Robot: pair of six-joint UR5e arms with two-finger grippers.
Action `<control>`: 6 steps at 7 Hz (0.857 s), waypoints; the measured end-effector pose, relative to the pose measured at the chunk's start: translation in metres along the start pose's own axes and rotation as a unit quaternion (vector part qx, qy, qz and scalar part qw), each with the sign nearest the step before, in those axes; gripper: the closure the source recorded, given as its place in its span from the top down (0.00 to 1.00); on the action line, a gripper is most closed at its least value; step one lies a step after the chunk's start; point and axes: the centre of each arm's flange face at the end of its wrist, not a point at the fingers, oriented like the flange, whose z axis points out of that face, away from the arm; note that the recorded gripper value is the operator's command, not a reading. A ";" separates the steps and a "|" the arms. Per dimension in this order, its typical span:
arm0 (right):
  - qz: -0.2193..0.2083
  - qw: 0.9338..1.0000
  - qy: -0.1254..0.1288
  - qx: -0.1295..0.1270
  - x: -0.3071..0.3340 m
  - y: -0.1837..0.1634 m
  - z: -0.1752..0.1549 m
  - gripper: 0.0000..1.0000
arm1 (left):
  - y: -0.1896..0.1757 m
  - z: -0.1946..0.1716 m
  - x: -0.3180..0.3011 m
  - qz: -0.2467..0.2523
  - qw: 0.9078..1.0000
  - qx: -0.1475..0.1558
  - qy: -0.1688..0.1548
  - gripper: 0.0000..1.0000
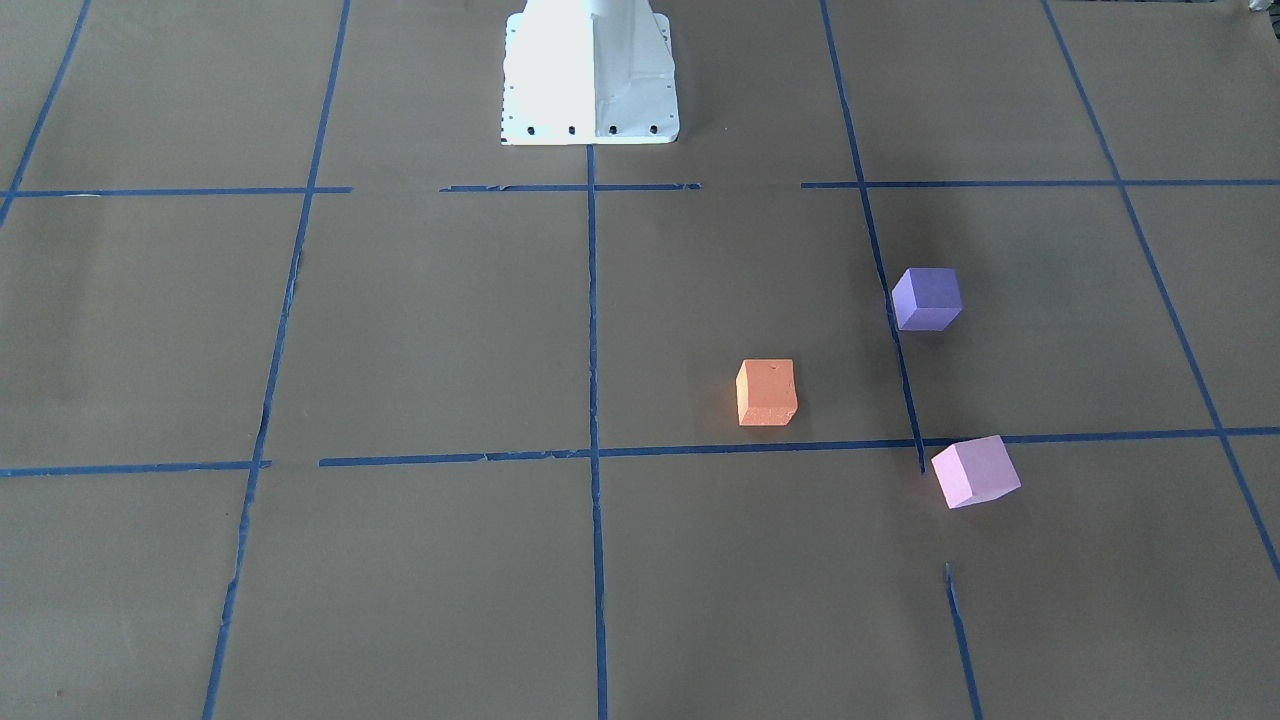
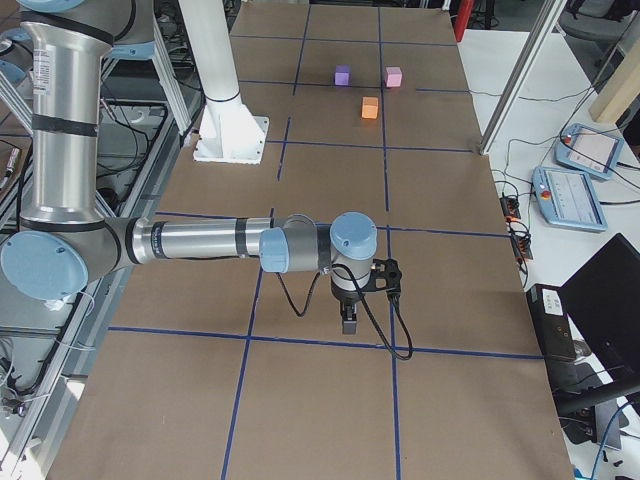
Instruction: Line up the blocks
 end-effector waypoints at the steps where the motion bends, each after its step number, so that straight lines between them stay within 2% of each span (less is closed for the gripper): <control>1: 0.000 1.000 0.000 0.000 0.000 0.000 0.000 1.00 | -0.009 0.006 0.007 0.011 1.000 0.001 0.001 1.00; 4: 0.000 1.000 0.000 0.000 0.000 0.000 0.000 1.00 | -0.040 0.005 0.025 0.030 0.999 0.011 0.007 1.00; 6: 0.000 1.000 0.000 0.000 0.000 0.000 0.000 1.00 | -0.044 0.012 0.022 0.029 0.999 0.007 0.010 1.00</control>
